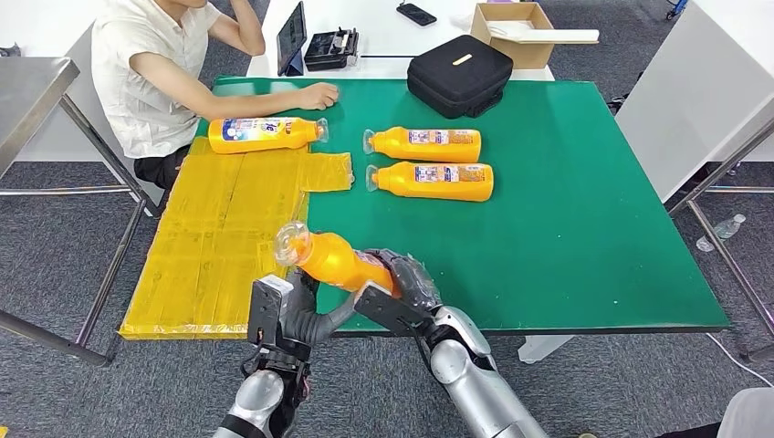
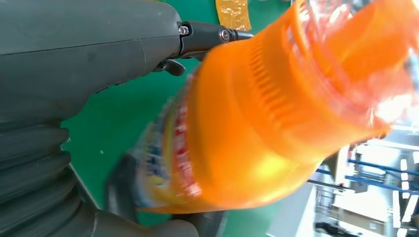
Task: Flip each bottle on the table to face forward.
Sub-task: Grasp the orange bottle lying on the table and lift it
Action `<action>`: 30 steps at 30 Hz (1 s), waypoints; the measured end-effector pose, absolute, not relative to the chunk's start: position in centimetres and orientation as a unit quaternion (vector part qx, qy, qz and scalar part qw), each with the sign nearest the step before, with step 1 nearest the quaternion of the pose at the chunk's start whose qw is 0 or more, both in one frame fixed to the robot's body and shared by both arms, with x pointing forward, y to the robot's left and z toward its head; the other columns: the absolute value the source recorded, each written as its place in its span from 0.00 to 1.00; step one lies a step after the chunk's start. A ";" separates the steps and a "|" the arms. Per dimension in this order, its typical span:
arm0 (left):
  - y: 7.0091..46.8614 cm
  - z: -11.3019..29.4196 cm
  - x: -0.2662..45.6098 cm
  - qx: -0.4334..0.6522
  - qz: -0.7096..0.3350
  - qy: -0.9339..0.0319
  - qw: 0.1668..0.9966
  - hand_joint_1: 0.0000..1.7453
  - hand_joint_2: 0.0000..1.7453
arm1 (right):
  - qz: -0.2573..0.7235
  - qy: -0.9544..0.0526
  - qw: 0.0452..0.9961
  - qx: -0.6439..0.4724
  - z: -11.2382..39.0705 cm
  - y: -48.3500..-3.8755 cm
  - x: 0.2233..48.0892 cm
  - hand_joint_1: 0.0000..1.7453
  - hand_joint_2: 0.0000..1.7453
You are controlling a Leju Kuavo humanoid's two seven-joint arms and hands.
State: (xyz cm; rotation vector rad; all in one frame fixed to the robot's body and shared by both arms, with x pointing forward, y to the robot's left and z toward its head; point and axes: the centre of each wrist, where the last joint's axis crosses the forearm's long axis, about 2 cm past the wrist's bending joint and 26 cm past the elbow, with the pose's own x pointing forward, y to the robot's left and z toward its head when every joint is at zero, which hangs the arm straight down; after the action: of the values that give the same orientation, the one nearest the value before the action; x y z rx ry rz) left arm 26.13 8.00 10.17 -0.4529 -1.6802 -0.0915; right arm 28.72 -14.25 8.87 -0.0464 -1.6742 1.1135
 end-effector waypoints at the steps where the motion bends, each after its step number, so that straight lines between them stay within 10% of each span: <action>1: 8.0 10.2 26.2 -0.205 -0.030 -0.736 0.645 0.00 1.00 | 0.469 -0.704 0.534 -0.018 8.9 -14.0 28.6 1.00 1.00; 9: 8.4 10.6 26.7 -0.263 0.064 -0.710 0.650 0.00 1.00 | 0.487 -0.706 0.514 -0.006 9.3 -12.1 28.1 1.00 1.00; 13: 8.5 10.6 26.9 -0.282 0.091 -0.704 0.645 0.97 1.00 | 0.491 -0.708 0.507 0.000 9.6 -11.4 27.9 1.00 1.00; 30: 8.5 10.6 27.2 -0.316 0.115 -0.689 0.642 1.00 1.00 | 0.485 -0.712 0.508 0.013 9.7 -11.2 28.1 0.91 1.00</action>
State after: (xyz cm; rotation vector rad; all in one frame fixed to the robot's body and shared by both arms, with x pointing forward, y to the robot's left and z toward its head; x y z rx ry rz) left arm 27.19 8.51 10.61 -0.7196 -1.5715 0.2612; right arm 28.15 -11.15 9.72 0.0305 -1.7161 1.1696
